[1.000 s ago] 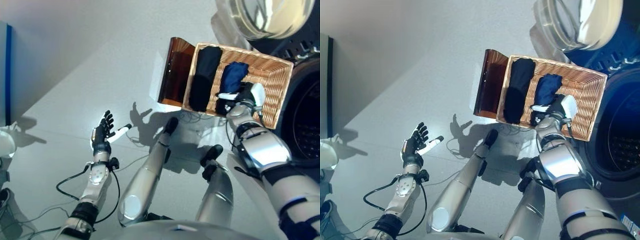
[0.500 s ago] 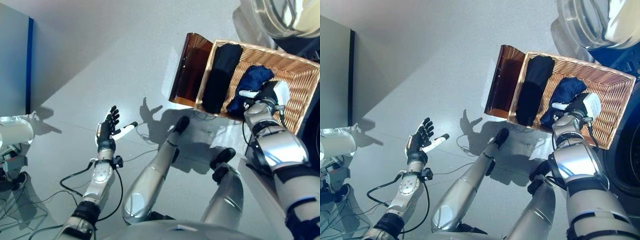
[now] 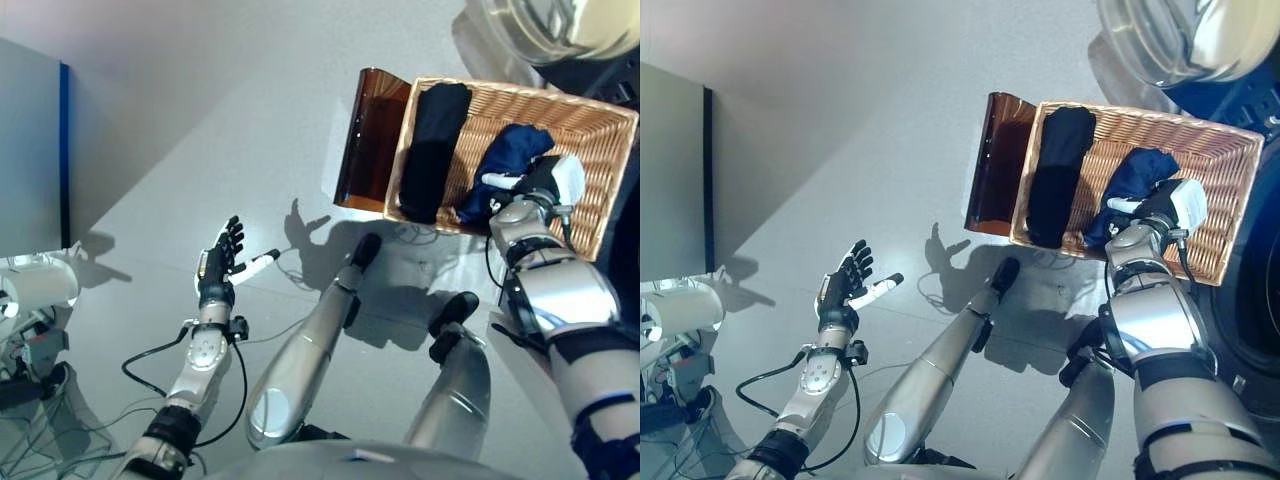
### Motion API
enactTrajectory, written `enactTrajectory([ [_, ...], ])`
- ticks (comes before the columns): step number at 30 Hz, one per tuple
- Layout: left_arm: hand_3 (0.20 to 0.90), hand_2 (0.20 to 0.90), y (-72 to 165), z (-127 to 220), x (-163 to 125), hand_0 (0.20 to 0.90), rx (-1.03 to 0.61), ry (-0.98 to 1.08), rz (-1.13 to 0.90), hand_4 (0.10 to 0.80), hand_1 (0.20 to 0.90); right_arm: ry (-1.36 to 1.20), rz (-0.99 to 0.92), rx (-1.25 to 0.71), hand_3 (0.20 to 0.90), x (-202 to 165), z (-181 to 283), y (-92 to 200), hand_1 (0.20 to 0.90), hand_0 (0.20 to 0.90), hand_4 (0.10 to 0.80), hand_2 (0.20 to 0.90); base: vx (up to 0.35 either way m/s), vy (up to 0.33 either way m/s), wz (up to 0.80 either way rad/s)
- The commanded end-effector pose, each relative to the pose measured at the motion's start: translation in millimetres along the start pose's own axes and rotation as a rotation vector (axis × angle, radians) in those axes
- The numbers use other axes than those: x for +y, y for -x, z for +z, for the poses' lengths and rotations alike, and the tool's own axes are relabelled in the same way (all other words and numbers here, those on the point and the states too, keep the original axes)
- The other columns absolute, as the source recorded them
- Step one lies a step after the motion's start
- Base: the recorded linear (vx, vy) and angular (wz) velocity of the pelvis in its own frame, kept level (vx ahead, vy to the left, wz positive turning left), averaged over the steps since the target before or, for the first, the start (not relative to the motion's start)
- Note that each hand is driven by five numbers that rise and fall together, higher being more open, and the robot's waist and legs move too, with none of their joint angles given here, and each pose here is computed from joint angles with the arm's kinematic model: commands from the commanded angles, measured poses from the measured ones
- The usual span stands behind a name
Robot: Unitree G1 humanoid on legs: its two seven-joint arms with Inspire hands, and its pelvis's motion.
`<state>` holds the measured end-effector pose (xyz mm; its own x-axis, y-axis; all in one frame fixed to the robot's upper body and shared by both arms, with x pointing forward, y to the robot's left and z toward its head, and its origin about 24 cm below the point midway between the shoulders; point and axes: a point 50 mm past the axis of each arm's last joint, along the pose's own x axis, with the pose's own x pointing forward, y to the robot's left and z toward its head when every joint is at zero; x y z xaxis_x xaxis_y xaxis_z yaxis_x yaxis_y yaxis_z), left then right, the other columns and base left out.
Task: Pick up the clothes and place them into the washing machine
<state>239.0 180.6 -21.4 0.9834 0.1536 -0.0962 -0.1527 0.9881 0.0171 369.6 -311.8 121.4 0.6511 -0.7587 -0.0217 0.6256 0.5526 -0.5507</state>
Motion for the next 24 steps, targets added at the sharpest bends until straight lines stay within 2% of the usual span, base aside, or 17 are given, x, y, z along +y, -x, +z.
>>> enactTrajectory([
  [1, 0.900, 0.900, 13, -5, 35, 0.900, -0.018, -0.020, 0.106, 0.800, 0.900, -0.152, -0.135, -0.092, 0.200, -35, 15, -15, 0.200, 0.200, 0.300, 0.200, 0.024, 0.011, -0.20],
  [4, 0.900, 0.900, 19, -16, 41, 0.900, 0.032, -0.021, 0.120, 0.800, 0.900, -0.402, -0.113, -0.066, 0.200, -28, 14, -11, 0.200, 0.200, 0.300, 0.200, 0.042, 0.026, -0.17],
  [10, 0.900, 0.900, 32, -40, 46, 0.900, 0.144, -0.006, 0.132, 0.800, 0.900, -1.035, 0.027, 0.061, 0.200, 17, -16, 22, 0.200, 0.200, 0.300, 0.200, 0.032, 0.014, -0.29],
  [17, 0.900, 0.900, 44, -56, 36, 0.900, 0.221, 0.059, 0.092, 0.800, 0.900, -1.436, 0.061, 0.125, 0.200, 31, -42, 43, 0.200, 0.200, 0.300, 0.200, -0.017, 0.016, -0.15],
  [24, 0.900, 0.900, 52, -64, 26, 0.900, 0.251, 0.087, 0.053, 0.800, 0.900, -1.622, -0.067, 0.136, 0.200, 22, -50, 43, 0.200, 0.200, 0.300, 0.200, 0.013, 0.018, 0.01],
])
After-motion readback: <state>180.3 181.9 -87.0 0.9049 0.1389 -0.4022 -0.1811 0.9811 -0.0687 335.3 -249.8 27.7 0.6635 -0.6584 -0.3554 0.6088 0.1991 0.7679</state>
